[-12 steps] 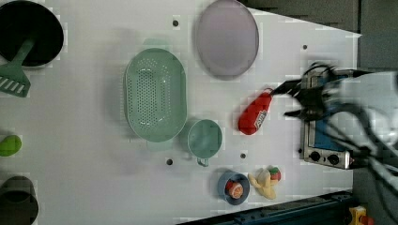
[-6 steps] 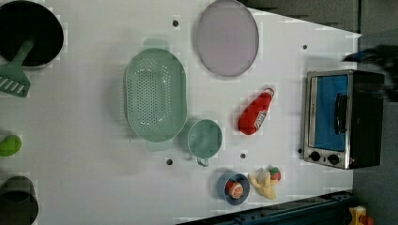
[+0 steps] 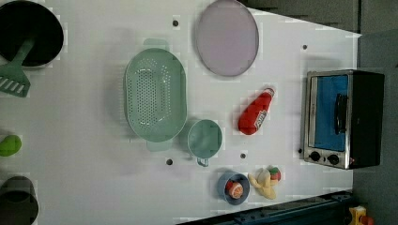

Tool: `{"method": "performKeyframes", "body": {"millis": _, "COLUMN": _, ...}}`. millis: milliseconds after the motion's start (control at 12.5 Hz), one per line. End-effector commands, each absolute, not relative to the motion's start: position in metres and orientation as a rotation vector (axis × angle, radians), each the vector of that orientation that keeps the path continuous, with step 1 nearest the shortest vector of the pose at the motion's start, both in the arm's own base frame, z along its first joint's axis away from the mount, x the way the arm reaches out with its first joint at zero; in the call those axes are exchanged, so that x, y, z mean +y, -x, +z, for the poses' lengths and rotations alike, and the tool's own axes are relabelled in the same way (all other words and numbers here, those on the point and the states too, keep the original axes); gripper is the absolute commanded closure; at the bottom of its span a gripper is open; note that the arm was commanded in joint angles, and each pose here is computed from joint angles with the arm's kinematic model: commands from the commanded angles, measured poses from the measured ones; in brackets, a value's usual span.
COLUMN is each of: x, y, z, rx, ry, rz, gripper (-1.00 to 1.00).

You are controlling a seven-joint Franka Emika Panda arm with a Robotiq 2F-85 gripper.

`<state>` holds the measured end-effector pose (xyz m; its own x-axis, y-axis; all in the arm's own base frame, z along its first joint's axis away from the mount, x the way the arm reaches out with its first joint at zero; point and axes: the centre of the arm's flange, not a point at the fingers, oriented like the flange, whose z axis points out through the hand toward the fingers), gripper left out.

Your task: Pick Ketchup from oven and place it on table.

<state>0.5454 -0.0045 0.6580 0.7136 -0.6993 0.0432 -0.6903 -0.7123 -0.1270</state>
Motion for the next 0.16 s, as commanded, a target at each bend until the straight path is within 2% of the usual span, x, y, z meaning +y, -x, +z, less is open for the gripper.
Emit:
{"method": "performKeyframes", "body": {"millis": 80, "x": -0.0201, "y": -0.5505, "z": 0.6316, "rx": 1.245, "ry": 2.882, "rz": 0.003, "gripper": -1.00}}
{"method": "performKeyframes", "body": {"millis": 160, "x": -0.0171, "y": -0.5484, "z": 0.6325, "rx": 1.239, "ry": 2.891, "rz": 0.027, "gripper": -1.00}}
